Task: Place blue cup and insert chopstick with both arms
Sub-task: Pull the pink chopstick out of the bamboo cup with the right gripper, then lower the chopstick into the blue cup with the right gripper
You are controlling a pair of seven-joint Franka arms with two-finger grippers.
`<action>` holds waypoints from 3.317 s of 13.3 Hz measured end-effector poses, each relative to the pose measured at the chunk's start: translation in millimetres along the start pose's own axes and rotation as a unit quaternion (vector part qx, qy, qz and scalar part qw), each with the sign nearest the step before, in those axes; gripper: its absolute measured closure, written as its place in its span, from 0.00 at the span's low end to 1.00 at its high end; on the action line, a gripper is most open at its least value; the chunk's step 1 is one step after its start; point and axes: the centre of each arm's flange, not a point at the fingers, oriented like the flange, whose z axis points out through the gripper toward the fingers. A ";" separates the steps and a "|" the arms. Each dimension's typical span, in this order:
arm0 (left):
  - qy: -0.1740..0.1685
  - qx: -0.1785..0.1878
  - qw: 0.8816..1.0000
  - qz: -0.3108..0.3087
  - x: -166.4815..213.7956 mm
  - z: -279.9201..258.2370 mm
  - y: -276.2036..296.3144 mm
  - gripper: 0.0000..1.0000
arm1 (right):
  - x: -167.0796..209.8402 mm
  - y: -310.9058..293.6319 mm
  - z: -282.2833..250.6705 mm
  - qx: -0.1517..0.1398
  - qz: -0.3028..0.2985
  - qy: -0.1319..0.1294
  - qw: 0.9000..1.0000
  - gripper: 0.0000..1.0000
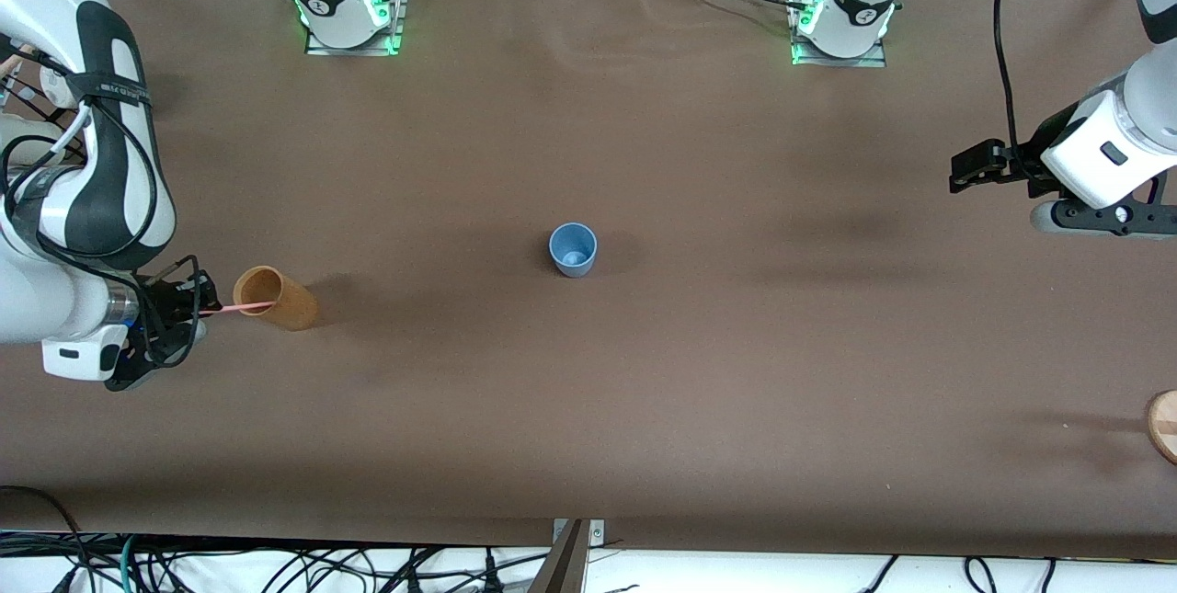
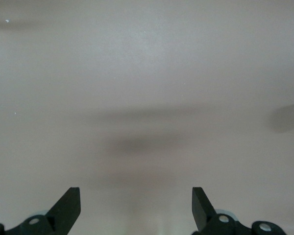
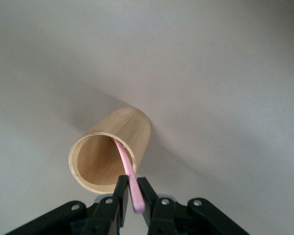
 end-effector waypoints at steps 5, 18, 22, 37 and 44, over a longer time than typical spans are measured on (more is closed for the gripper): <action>0.000 0.000 1.000 0.000 0.0 0.0 0.0 0.00 | -2.2 -2.3 -4.7 0.018 0.003 -0.002 1.000 0.86; 0.000 0.000 1.000 -0.002 0.3 0.4 -2.7 0.00 | -2.7 -42.8 -92.7 0.017 -0.001 -0.013 1.000 0.87; 0.000 0.000 1.000 -0.003 0.5 0.8 -3.3 0.00 | 4.0 -85.3 -129.2 -0.007 0.001 -0.017 1.000 0.87; -0.004 0.000 1.000 -0.004 2.5 4.3 -5.1 0.00 | 93.6 -437.3 -153.2 -0.081 0.117 -0.008 0.990 0.87; -0.004 0.000 1.000 -0.004 2.8 4.7 -5.3 0.00 | 113.6 -517.3 -150.3 -0.049 0.163 0.064 0.983 0.87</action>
